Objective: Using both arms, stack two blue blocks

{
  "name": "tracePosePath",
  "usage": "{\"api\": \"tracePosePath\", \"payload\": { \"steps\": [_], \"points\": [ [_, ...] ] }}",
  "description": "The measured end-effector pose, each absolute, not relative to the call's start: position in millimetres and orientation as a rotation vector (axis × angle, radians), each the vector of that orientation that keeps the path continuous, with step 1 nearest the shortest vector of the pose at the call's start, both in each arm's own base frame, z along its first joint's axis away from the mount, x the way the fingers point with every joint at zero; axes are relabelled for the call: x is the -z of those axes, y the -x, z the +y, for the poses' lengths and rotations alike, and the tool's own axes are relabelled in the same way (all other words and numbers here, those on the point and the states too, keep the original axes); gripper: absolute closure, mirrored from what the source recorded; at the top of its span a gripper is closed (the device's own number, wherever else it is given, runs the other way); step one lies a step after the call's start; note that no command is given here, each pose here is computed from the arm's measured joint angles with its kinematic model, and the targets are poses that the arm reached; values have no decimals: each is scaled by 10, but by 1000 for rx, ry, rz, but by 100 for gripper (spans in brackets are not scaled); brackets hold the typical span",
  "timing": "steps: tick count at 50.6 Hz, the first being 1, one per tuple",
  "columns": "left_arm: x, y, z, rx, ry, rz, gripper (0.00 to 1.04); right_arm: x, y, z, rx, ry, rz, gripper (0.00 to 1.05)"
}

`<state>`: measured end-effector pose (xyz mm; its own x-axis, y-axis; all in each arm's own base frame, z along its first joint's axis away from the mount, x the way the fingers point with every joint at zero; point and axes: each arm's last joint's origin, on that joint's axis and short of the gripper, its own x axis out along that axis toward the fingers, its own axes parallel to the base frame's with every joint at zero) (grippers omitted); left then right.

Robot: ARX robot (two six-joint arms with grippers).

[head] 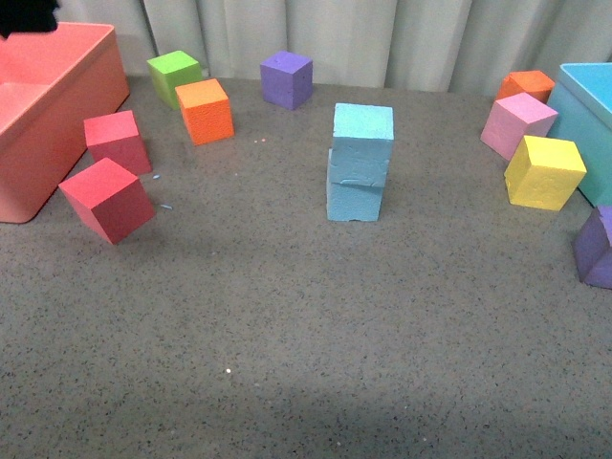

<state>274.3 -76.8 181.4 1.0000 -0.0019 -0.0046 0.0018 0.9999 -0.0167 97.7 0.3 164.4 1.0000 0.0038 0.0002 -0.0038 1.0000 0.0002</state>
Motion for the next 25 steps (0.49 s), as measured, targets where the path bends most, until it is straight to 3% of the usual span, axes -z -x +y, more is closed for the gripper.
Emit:
{"api": "tracePosePath", "payload": {
  "steps": [25],
  "points": [
    [-1602, -2000, -264, 1, 5, 21, 101, -1644, -977, 3, -4, 0, 0, 10]
  ]
}}
